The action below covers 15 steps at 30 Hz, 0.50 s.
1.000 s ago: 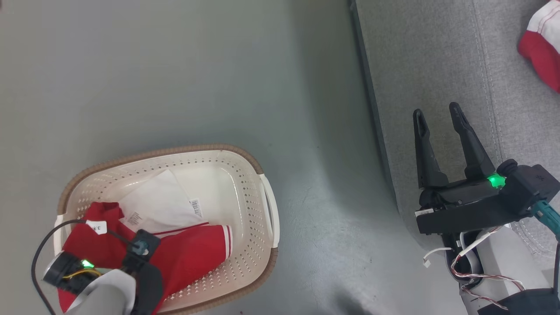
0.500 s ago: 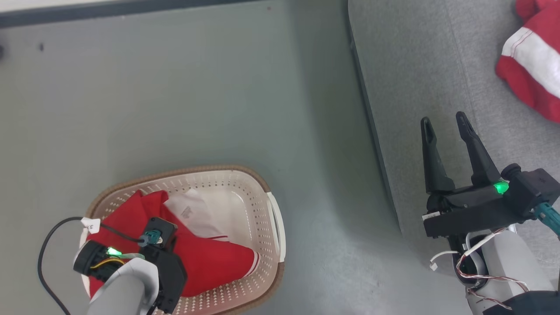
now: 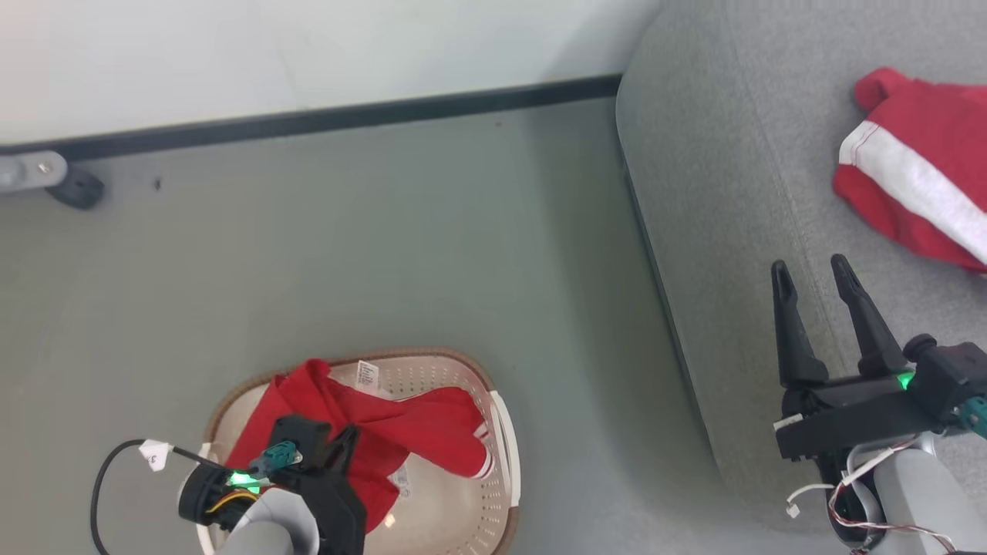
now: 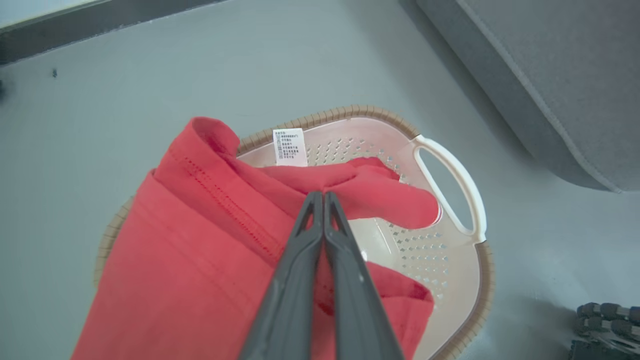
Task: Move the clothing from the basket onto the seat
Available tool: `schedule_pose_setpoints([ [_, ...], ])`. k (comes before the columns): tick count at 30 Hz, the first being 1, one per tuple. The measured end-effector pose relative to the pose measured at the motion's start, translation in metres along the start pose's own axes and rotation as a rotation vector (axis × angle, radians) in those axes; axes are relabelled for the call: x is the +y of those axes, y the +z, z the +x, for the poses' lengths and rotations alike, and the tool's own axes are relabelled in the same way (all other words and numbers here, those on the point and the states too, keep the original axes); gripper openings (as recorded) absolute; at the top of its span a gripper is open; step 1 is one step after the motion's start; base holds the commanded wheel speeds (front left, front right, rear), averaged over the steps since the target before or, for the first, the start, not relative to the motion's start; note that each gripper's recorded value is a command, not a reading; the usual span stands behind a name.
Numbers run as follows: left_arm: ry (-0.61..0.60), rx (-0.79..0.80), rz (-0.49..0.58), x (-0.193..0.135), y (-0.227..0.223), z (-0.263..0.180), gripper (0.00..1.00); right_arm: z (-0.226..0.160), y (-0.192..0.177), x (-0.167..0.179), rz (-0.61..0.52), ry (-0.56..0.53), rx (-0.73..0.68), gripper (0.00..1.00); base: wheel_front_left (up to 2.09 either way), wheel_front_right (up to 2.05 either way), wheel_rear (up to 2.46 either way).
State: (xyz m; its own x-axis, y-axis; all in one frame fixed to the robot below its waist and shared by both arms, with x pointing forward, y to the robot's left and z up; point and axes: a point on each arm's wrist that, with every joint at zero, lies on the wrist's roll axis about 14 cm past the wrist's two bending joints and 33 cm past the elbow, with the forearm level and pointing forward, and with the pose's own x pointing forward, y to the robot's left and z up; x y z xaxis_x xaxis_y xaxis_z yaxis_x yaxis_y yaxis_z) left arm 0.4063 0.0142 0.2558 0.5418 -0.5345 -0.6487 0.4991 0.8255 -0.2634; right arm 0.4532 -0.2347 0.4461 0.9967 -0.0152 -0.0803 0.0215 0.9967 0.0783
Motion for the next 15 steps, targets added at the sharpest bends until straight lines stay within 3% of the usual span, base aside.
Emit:
schedule_pose_setpoints([
  [15,-0.019,-0.298,-0.048,-0.026,0.089,-0.042,0.0,-0.021,0.032,0.013,0.021,0.049,-0.069,1.0,0.0,0.0,0.0],
])
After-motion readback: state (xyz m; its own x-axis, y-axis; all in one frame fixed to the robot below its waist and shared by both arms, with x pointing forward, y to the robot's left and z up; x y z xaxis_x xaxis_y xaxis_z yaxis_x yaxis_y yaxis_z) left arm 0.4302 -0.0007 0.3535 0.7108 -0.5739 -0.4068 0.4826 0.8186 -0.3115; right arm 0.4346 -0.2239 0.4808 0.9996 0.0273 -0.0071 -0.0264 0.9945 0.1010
